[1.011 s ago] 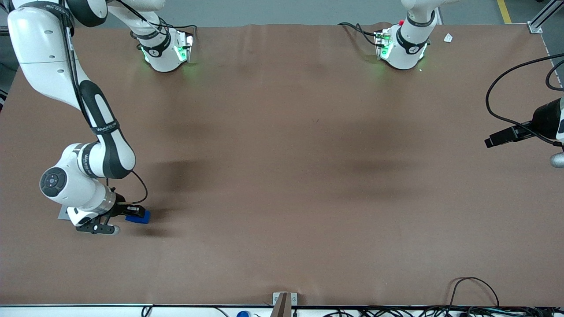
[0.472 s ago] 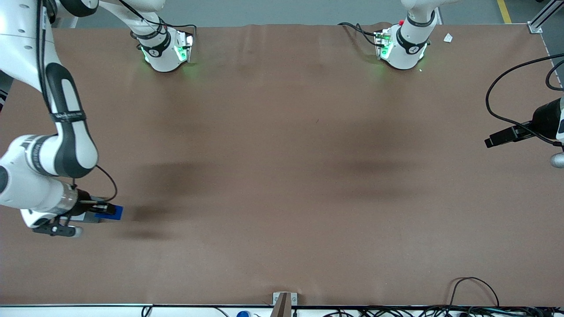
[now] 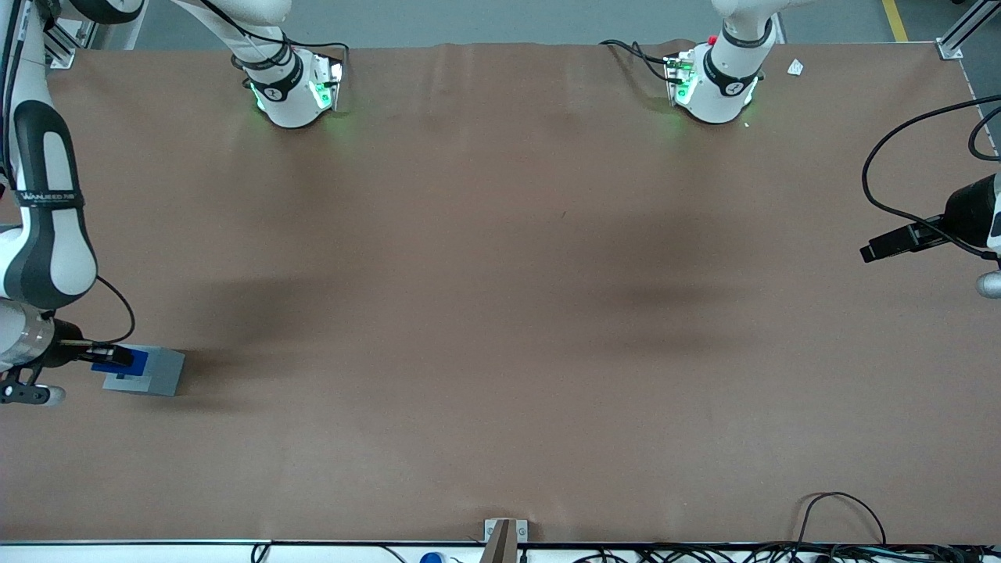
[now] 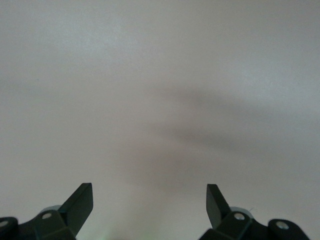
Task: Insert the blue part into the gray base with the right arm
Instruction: 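Carry the blue block with the right gripper over the gray base, then lower the blue block into the gray base's opening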
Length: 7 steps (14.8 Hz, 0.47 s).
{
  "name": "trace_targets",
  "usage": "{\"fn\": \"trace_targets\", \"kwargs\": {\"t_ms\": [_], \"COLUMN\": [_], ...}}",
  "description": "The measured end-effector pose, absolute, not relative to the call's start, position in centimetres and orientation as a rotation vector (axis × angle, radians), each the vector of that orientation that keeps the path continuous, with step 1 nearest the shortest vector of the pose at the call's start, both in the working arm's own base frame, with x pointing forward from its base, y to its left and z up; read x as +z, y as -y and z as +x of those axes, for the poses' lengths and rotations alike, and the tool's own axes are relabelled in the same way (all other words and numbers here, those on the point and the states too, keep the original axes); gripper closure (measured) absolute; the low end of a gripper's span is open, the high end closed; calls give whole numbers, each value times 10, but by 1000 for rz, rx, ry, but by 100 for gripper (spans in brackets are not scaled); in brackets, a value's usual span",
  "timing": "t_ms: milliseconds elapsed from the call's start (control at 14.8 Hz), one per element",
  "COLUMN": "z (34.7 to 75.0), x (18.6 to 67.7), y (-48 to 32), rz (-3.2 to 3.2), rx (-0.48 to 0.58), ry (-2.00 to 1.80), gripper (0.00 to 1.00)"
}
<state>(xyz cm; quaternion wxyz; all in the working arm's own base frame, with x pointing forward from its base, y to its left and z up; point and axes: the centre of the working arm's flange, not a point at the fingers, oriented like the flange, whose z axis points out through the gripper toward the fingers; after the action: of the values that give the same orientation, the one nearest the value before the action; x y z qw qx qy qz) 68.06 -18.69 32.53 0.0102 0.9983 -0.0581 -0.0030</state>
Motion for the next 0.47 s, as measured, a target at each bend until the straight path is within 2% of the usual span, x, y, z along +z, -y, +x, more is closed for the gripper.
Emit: {"fn": "trace_targets", "kwargs": {"t_ms": [472], "z": [681], "x": [301], "y": [199], "rz": [3121], "rx": [-6], "ry": [133], "gripper": [49]}}
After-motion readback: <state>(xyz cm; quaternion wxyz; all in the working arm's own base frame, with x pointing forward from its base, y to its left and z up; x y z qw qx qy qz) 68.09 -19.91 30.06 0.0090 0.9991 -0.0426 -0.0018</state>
